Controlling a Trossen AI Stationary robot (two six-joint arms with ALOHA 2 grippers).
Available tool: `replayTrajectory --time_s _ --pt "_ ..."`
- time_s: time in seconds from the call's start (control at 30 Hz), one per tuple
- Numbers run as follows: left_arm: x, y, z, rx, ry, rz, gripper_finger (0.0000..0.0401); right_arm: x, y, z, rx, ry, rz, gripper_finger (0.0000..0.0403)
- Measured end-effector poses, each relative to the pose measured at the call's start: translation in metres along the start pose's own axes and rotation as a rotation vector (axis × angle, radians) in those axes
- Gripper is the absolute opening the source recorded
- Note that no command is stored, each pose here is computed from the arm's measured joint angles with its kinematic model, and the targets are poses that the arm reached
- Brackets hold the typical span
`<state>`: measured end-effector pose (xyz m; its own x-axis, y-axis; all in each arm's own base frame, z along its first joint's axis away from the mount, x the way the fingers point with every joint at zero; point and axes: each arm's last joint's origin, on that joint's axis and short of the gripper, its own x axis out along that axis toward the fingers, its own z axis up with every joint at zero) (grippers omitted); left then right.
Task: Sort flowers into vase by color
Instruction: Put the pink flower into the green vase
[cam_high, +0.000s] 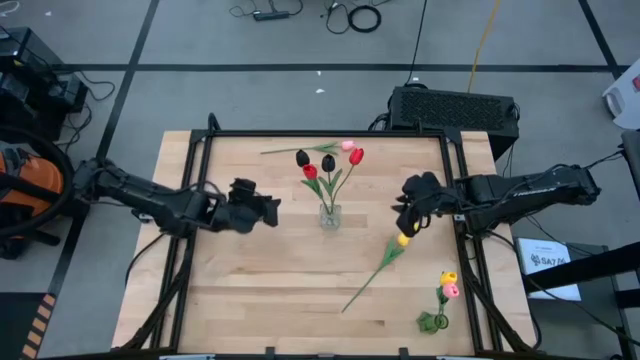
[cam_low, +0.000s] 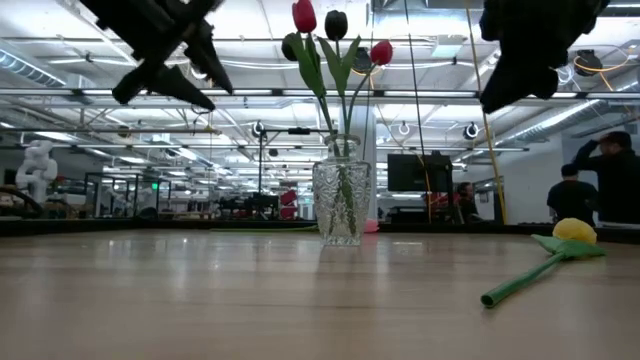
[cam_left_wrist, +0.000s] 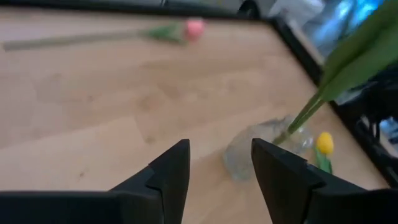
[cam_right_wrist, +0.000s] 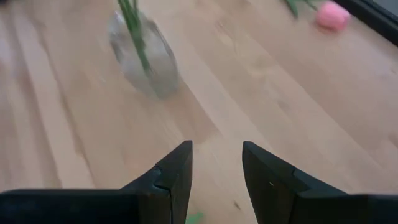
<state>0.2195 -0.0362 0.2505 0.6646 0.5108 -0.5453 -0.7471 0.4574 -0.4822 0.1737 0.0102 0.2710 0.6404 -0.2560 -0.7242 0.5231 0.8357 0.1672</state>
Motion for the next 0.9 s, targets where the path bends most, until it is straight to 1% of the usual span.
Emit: replayTrajectory --time_s 0.07,0.13,0.23,0.33,0.47,0.57,0.67,0.8,0.9 --pt "0.01 0.005 0.009 -0.004 0.073 0.007 0.0179 0.0 -0.002 -0.002 -0.009 0.022 -0.015 0.0132" --pt "0.021 0.012 0.021 0.028 0.118 0.024 0.018 0.0 -0.002 -0.003 -0.012 0.028 -0.02 0.0132" --pt "0.036 0.027 0.043 0.107 0.134 0.067 0.018 0.0 -0.002 -0.003 -0.014 0.027 -0.022 0.0132" --pt "0.051 0.049 0.069 0.17 0.143 0.117 0.018 0.0 -0.002 -0.003 -0.005 0.026 -0.023 0.0132" --pt "0.073 0.084 0.101 0.217 0.213 0.11 0.018 0.0 -0.003 -0.002 0.033 0.003 -0.052 0.0132" --pt "0.091 0.106 0.122 0.246 0.257 0.062 0.018 0.0 -0.005 -0.001 0.085 -0.026 -0.088 0.0132" --pt "0.111 0.115 0.142 0.323 0.3 0.024 0.018 0.001 -0.007 0.001 0.152 -0.036 -0.104 0.0132" --pt "0.144 0.111 0.165 0.505 0.349 -0.017 0.018 0.002 -0.012 0.004 0.235 -0.073 -0.152 0.0132" --pt "0.17 0.109 0.175 0.648 0.418 -0.031 0.018 0.002 -0.015 0.006 0.3 -0.102 -0.186 0.0132"
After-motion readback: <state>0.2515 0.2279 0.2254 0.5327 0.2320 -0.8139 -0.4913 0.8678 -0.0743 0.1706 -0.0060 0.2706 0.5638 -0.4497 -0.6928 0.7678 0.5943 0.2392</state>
